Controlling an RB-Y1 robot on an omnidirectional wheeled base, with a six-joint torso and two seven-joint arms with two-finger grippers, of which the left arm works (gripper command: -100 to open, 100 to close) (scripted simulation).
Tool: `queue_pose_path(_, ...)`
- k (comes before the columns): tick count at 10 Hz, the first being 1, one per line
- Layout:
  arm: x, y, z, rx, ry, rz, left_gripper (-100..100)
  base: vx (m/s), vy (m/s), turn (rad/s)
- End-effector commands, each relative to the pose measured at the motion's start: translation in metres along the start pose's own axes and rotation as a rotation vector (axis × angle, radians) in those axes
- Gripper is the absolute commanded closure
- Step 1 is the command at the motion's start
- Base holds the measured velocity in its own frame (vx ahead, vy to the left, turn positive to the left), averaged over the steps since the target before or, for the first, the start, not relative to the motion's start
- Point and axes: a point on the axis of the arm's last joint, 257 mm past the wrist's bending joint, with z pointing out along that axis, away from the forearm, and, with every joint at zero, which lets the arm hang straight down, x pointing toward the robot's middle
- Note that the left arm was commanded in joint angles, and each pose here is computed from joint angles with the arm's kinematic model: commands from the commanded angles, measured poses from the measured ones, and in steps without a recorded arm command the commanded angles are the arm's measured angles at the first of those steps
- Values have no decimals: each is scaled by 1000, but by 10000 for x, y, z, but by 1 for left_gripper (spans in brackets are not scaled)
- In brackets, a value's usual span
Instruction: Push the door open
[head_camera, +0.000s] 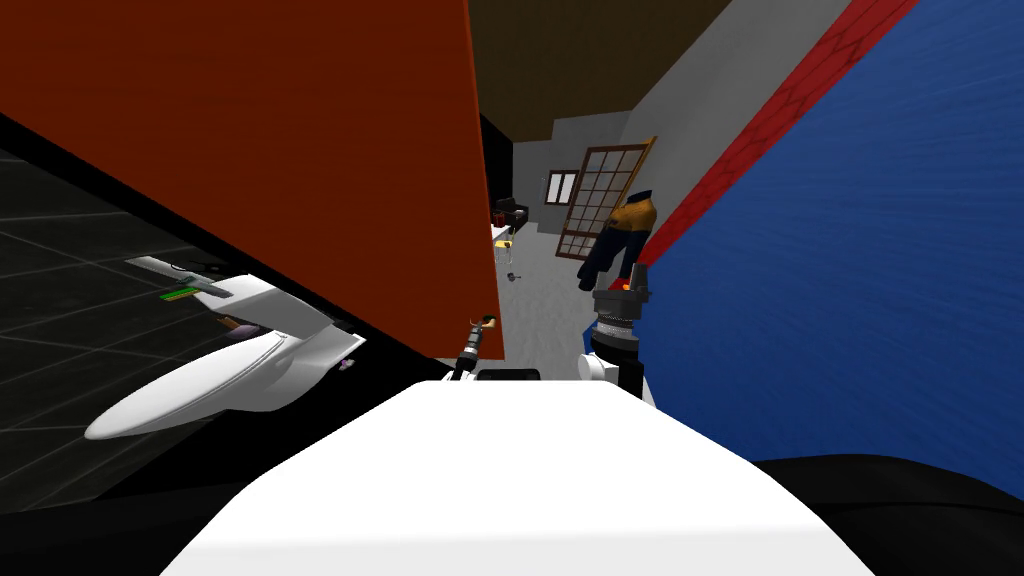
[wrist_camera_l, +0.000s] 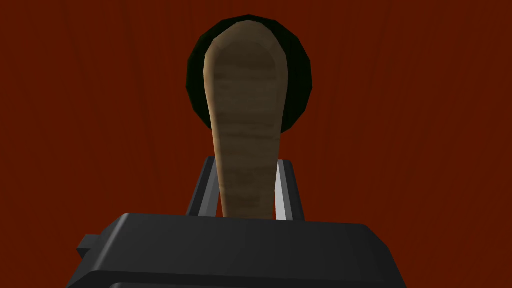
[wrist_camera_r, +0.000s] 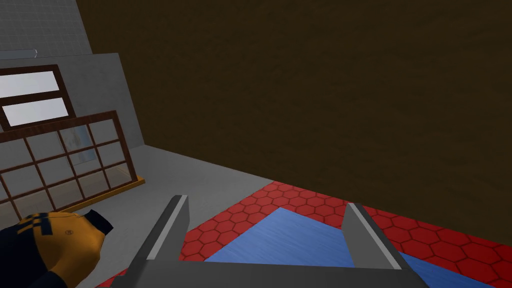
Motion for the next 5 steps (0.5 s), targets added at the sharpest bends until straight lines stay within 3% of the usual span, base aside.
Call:
queue_pose_path(1, -239, 4, 14, -3, -41, 10, 100, 107, -84, 65)
queue_pose_path(5, -452, -1, 46, -3, -94, 10, 100, 126, -96, 73)
